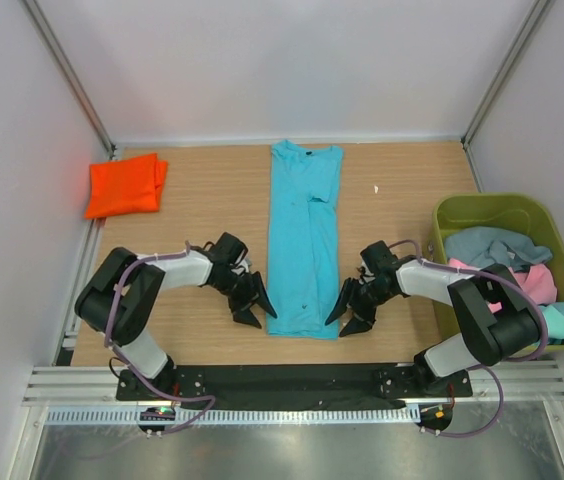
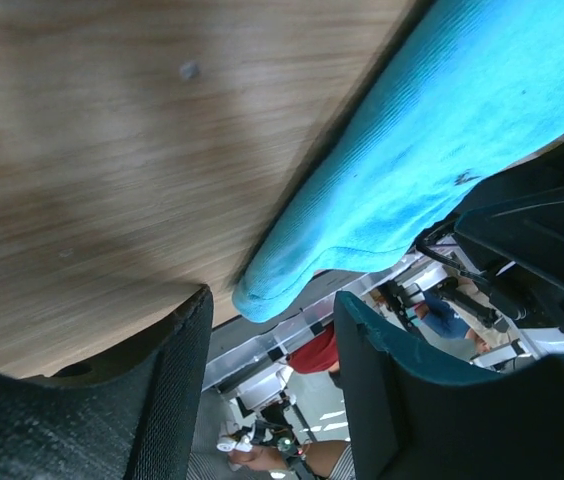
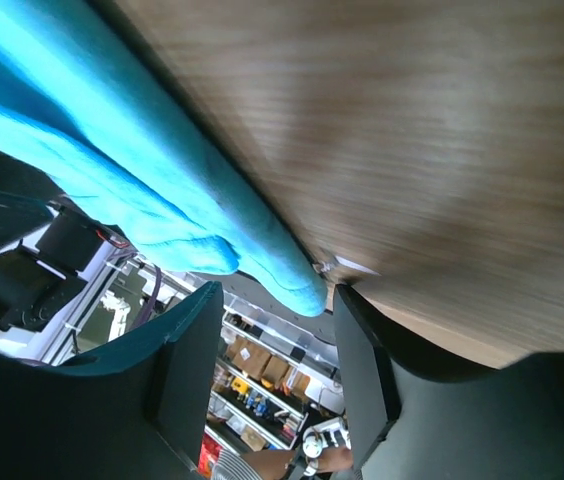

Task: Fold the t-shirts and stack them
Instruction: Fold the tshirt

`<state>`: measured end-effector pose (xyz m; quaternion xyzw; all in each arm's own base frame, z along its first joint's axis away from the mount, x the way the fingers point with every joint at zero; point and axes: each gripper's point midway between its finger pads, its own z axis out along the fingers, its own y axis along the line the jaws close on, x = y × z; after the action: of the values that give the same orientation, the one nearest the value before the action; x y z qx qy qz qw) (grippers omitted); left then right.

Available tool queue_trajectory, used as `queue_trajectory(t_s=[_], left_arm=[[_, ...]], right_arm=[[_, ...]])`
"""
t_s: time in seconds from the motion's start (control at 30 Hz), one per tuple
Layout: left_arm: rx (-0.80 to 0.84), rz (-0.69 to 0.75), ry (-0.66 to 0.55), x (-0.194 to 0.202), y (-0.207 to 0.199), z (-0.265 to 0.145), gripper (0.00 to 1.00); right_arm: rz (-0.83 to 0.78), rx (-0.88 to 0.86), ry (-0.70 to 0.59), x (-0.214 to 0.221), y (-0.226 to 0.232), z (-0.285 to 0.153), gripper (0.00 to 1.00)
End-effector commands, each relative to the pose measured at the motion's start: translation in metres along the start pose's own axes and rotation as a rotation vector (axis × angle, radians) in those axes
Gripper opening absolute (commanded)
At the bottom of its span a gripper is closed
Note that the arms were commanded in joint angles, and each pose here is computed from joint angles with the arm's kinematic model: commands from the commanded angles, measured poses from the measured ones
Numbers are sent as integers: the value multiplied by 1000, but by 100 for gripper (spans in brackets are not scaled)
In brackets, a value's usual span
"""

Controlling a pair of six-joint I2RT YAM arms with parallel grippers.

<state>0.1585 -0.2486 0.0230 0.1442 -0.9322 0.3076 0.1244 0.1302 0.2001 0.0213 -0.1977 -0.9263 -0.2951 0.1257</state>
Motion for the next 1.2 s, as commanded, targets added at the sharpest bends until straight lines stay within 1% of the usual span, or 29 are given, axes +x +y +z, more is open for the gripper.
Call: queue_trajectory(t_s=[0.0,0.13,0.2,0.27,0.37,0.47,0.53,0.63,0.67,0.7,0.73,0.83,0.87,0.9,0.97,1.0,1.07,1.1,1.13,1.17], left_arm=[[-36,-4,-21,3,15,3,53],[-45,-6,-16,5,21,5,46],[-49,-10,-8,5,23,8,43],[-49,-11,-4,5,23,11,42],[-47,1,-4,4,20,13,40],[-41,15,2,5,17,17,34],[-37,12,5,4,16,20,32],[-38,18,8,6,14,22,11],[-38,26,1,5,12,22,5],[-39,30,-1,5,11,21,0],[-42,35,-3,5,11,21,0],[-7,90,-33,-1,-7,12,0],[7,137,-43,-3,-12,8,0],[52,193,-81,-9,-35,-4,0],[72,282,-116,-15,-50,-18,0],[101,334,-161,-22,-68,-32,0],[102,358,-199,-31,-75,-48,0],[106,390,-213,-35,-78,-54,0],[117,393,-243,-45,-86,-67,0],[119,397,-258,-51,-88,-73,0]], right_arm=[[-20,-41,-45,-12,16,-1,53],[-21,-22,-42,-10,10,1,50],[-27,-17,-43,-9,8,1,47],[-26,-19,-42,-9,7,2,43],[-26,-14,-35,-7,4,3,41],[-32,-14,-31,-6,3,5,39],[-42,-24,-34,-7,5,6,38],[-50,-37,-34,-5,6,6,32],[-57,-45,-29,-4,8,6,20],[-62,-49,-33,-5,8,5,12],[-72,-49,-37,-4,10,3,2],[-96,-56,-67,-9,16,-6,1],[-115,-60,-90,-15,18,-12,1],[-136,-69,-122,-24,27,-21,1],[-173,-85,-176,-39,39,-44,1],[-183,-79,-204,-45,42,-52,2],[-205,-74,-224,-51,48,-66,1],[-244,-92,-260,-60,60,-78,1],[-251,-85,-276,-64,63,-84,2],[-284,-106,-312,-72,77,-97,1]])
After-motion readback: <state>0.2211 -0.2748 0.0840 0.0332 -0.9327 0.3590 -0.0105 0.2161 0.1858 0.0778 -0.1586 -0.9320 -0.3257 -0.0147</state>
